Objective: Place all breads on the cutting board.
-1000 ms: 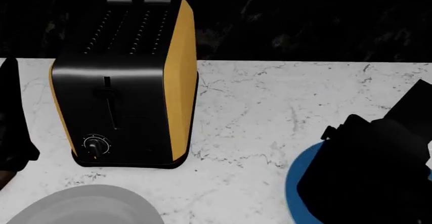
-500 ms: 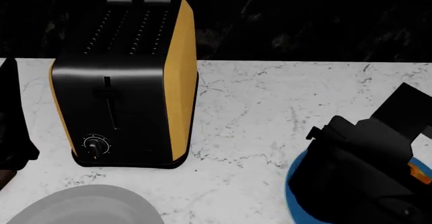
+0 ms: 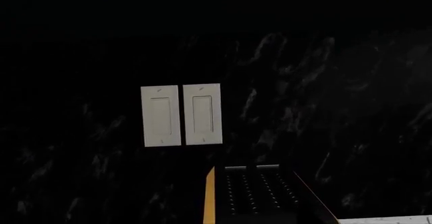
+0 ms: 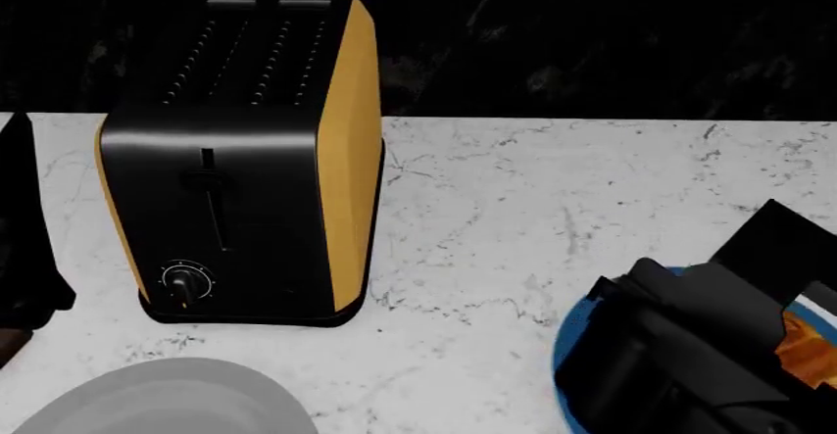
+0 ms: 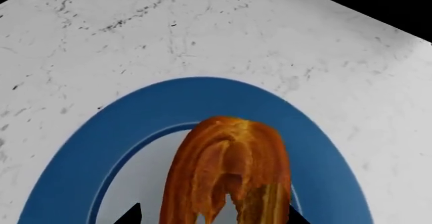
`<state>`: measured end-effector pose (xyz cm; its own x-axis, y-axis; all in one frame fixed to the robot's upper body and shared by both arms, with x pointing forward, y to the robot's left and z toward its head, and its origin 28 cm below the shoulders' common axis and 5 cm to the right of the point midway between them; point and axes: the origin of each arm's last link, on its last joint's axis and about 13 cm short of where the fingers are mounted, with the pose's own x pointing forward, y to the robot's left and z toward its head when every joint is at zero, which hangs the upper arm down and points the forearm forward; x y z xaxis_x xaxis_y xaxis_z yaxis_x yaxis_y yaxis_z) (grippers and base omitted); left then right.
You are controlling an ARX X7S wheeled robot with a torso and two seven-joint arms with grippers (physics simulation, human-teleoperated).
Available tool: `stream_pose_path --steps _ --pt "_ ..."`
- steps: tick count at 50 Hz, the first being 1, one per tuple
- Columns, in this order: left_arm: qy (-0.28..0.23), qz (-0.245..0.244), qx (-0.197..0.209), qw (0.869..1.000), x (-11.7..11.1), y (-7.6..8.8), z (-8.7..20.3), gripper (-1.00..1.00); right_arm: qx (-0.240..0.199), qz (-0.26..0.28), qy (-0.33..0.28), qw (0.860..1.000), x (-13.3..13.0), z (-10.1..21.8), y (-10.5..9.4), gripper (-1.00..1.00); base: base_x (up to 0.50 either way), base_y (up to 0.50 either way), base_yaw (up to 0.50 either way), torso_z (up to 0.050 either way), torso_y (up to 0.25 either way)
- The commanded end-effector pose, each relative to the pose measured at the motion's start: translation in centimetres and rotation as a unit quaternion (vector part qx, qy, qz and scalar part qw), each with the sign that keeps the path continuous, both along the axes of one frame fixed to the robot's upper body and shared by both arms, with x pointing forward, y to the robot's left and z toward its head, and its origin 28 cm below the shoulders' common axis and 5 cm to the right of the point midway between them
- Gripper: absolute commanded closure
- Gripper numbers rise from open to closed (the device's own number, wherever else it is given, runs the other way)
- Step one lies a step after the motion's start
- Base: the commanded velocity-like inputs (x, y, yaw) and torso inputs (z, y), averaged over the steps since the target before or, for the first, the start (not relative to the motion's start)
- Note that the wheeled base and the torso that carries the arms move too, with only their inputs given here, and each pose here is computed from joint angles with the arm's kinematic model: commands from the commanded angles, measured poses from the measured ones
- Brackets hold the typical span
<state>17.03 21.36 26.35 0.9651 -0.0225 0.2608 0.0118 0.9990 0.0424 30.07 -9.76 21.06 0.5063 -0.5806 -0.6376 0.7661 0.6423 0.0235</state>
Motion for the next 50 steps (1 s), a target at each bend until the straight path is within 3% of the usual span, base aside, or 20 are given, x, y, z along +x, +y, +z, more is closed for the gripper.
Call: stream_pose_path --steps 1,12,13,22,23,30,36,39,43,50 --pt "0.000 0.000 -0.001 1.000 0.0 0.0 0.0 -1.00 0.017 0.004 0.019 1.000 0.1 -1.5 0.5 -1.00 0.00 0.00 0.00 0.000 0.000" --pt "0.002 0.000 -0.001 1.000 0.1 0.0 -0.1 -1.00 0.027 -0.005 0.016 0.999 -0.3 -2.0 0.2 -1.00 0.00 0.00 0.00 0.000 0.000" --pt "0.002 0.000 0.000 1.000 0.0 0.0 -0.1 -1.00 0.034 -0.002 -0.001 0.999 -0.5 -1.7 0.4 1.00 0.00 0.00 0.00 0.000 0.000" --pt "0.001 0.000 0.000 1.000 0.0 0.0 0.0 -1.00 -0.045 0.012 -0.035 0.998 -1.4 1.2 0.1 1.00 0.00 0.00 0.00 0.000 0.000" --pt "0.001 0.000 0.000 1.000 0.0 0.0 0.0 -1.00 -0.037 0.016 -0.042 0.998 -1.5 1.5 0.0 1.00 0.00 0.00 0.00 0.000 0.000" --pt "0.003 0.002 0.000 1.000 0.1 0.1 -0.1 -1.00 -0.090 0.041 -0.076 0.992 -1.8 3.9 -0.2 1.00 0.00 0.00 0.00 0.000 0.000" --pt "0.006 0.000 0.012 1.000 0.2 0.1 0.3 -1.00 -0.101 0.069 -0.093 0.988 -2.0 4.6 -1.0 1.00 0.00 0.00 0.00 0.000 0.000" --pt "0.013 -0.009 0.030 0.999 0.2 0.2 0.6 -1.00 -0.108 0.070 -0.099 0.987 -1.9 5.2 -1.4 1.00 0.00 0.00 0.00 0.000 0.000" --pt "0.028 -0.026 0.094 0.995 1.3 1.0 2.0 -1.00 -0.110 0.070 -0.109 0.986 -1.9 5.9 -1.9 1.00 0.00 0.00 0.00 0.000 0.000" --pt "0.056 -0.070 0.139 0.986 2.3 2.4 3.9 -1.00 -0.124 0.085 -0.116 0.982 -1.4 7.4 -2.3 1.00 0.00 0.00 0.00 0.000 0.000"
